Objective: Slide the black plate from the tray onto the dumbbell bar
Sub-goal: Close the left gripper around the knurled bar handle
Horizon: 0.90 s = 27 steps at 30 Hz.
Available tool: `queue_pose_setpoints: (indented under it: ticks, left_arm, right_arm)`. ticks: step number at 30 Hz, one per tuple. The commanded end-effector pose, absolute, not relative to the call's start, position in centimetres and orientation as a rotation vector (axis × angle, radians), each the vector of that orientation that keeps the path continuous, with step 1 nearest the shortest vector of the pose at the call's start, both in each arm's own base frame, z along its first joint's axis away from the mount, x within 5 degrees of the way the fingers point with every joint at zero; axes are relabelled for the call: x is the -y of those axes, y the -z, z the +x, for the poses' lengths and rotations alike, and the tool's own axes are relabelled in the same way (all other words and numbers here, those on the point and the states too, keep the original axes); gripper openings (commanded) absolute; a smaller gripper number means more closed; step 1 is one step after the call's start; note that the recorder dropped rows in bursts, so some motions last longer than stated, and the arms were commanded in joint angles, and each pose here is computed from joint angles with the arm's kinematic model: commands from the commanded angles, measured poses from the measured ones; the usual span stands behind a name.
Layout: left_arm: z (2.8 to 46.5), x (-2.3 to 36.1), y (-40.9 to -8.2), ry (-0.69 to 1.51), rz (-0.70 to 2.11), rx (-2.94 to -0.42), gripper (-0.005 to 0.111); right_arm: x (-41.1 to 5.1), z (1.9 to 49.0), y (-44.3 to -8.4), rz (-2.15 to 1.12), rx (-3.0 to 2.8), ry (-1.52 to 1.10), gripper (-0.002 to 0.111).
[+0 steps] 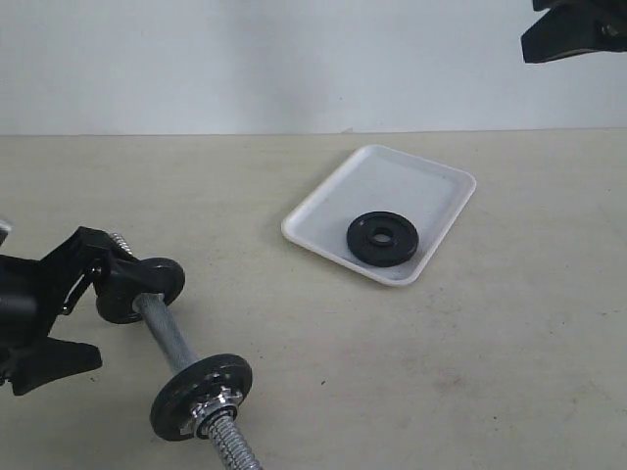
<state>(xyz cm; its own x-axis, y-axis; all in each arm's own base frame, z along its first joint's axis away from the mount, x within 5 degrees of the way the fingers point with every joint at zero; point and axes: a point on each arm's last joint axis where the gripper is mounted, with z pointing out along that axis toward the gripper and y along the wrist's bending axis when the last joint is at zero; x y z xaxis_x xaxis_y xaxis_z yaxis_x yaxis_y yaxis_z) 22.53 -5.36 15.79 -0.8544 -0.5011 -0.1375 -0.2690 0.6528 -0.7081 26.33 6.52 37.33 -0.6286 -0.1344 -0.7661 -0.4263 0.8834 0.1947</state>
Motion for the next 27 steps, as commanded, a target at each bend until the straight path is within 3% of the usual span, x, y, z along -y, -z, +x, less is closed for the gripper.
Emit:
queue_pose_setpoints:
  ticks: [1,15,27]
  left_arm:
    - [23.2,5.2,-14.5,0.973,-0.595,-2.544,0.101]
    - [24.0,5.3,-13.2,0.985,-0.553,-2.514,0.101]
    - [24.8,7.9,-12.2,1.028,-0.427,-2.589,0.101]
  right_arm:
    - [-6.5,26.1,-37.5,-0.410,-2.224,-0.459,0.001]
    - [-6.5,26.2,-37.6,-0.423,-2.209,-0.444,0.001]
    - [-6.5,26.2,-37.6,-0.422,-2.207,-0.443,0.001]
